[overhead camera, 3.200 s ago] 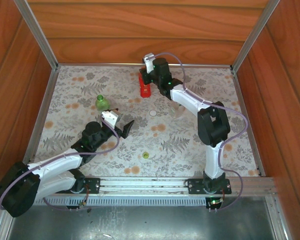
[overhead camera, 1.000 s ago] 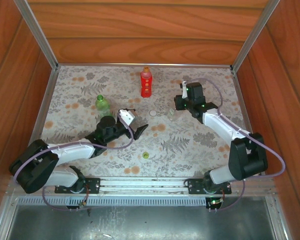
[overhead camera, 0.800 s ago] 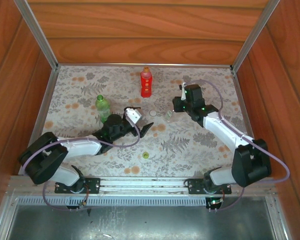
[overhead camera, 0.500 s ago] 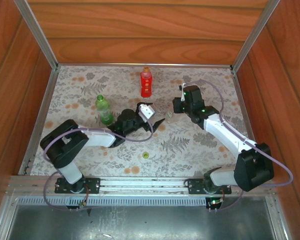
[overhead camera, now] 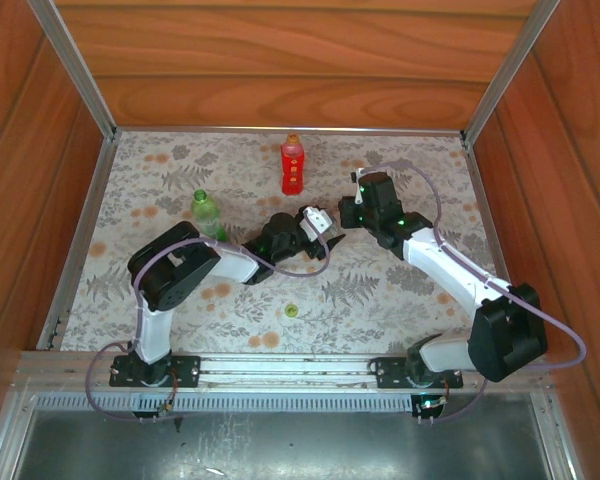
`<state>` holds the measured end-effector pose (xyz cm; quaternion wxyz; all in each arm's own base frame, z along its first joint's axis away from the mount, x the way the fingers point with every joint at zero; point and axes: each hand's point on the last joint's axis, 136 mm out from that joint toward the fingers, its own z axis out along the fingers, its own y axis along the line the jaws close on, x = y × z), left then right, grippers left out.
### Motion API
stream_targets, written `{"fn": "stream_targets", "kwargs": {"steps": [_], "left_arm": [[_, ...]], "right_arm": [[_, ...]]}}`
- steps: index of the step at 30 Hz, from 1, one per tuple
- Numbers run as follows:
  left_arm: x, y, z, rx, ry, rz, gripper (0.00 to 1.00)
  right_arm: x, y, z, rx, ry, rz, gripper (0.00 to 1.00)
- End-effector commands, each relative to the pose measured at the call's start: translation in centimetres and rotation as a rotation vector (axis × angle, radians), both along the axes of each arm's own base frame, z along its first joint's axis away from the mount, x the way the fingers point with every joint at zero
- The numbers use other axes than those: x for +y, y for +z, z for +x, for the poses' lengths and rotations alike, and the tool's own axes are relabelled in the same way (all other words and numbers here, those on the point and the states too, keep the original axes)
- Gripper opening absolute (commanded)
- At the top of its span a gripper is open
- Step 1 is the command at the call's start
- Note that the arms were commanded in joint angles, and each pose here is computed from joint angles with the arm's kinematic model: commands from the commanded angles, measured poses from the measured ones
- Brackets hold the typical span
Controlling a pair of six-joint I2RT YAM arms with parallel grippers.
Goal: Screw on the bottle caps
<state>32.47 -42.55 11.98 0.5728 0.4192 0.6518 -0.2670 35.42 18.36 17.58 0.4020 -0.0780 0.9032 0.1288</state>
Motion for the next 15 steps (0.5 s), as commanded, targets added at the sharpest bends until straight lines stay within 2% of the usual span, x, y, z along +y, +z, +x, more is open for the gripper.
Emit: {"fn": "stream_targets", "kwargs": {"steps": [1, 3, 15], "left_arm": [[-1.06, 0.68, 0.30, -0.036, -0.020, -0.024, 0.76], [-1.23, 0.61, 0.49, -0.038, -0.018, -0.025, 0.70], [-1.56, 0.72, 0.46, -0.030, -0.031, -0.040, 0.51]], "right_arm": [[0.77, 0.90, 0.20, -0.012, 0.001, 0.034, 0.37], [0.88, 0.92, 0.20, -0.015, 0.003, 0.043, 0.37], [1.57, 0.90, 0.04, 0.000, 0.022, 0.072, 0.38]]}}
